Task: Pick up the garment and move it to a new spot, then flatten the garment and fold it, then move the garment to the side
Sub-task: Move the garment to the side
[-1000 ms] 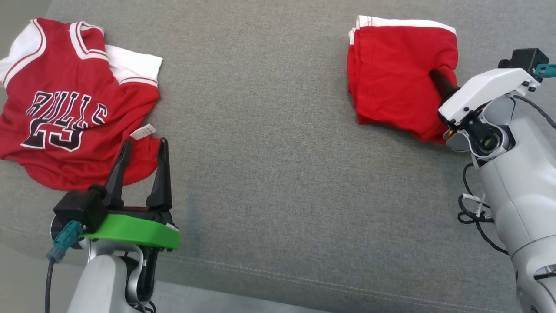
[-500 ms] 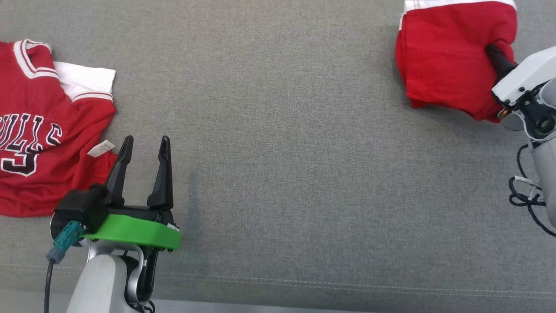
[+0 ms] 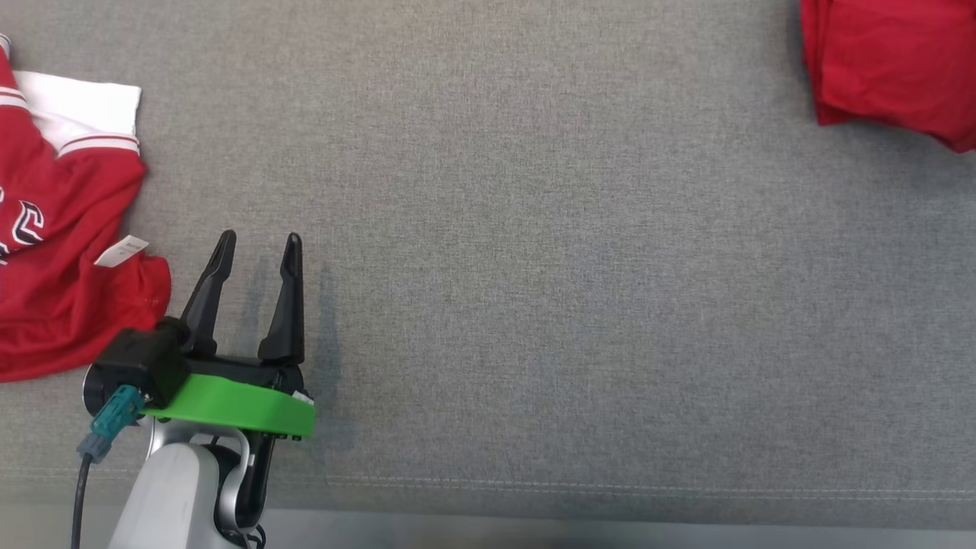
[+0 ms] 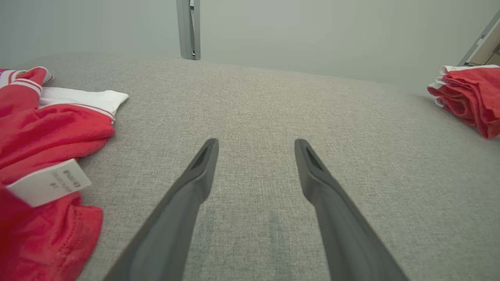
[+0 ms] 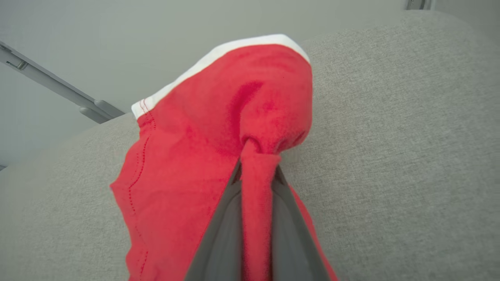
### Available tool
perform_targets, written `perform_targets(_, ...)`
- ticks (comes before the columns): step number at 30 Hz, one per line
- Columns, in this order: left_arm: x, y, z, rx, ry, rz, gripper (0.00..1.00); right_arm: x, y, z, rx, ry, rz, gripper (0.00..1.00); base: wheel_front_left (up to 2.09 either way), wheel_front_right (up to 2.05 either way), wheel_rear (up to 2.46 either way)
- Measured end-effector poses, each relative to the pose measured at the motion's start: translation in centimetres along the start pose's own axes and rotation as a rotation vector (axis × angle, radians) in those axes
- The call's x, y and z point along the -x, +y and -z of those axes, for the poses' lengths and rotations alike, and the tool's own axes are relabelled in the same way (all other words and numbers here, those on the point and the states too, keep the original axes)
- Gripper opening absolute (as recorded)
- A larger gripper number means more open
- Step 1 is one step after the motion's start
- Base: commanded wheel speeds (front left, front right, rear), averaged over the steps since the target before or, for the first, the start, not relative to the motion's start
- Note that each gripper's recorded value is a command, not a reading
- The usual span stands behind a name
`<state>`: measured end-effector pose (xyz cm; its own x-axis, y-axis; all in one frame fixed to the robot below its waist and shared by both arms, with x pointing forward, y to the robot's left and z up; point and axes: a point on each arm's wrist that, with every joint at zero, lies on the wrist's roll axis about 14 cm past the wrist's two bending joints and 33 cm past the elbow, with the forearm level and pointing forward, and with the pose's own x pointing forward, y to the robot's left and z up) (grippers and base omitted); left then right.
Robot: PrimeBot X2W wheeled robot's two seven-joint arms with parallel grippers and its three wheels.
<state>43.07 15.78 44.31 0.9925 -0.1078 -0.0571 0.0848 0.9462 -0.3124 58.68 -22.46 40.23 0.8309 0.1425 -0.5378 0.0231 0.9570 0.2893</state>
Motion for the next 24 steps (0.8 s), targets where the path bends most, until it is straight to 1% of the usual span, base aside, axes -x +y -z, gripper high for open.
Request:
perform_targets(3, -0.3, 0.3, 0.8, 0.001, 0.019, -0.005, 1.0, -0.8, -0.5, -0.2, 0.048, 0.011, 0.005, 0.0, 0.0, 0.0, 0.0)
perform_targets(8, -1.2, 0.5, 1.6, 0.0, 0.033, -0.003, 1.0, -1.7, -1.9, 1.0, 0.104, 0.061, 0.031, 0.0, 0.0, 0.0, 0.0)
perform_targets(13, -1.6, 0.7, 2.1, 0.0, 0.043, -0.002, 1.0, -1.8, -3.8, 1.0, 0.115, 0.066, 0.068, 0.0, 0.0, 0.0, 0.0)
perform_targets(24, -1.8, 0.5, 2.8, -0.006, 0.063, 0.014, 1.0, -0.5, -7.6, -0.9, 0.147, 0.024, 0.152, 0.0, 0.0, 0.0, 0.0)
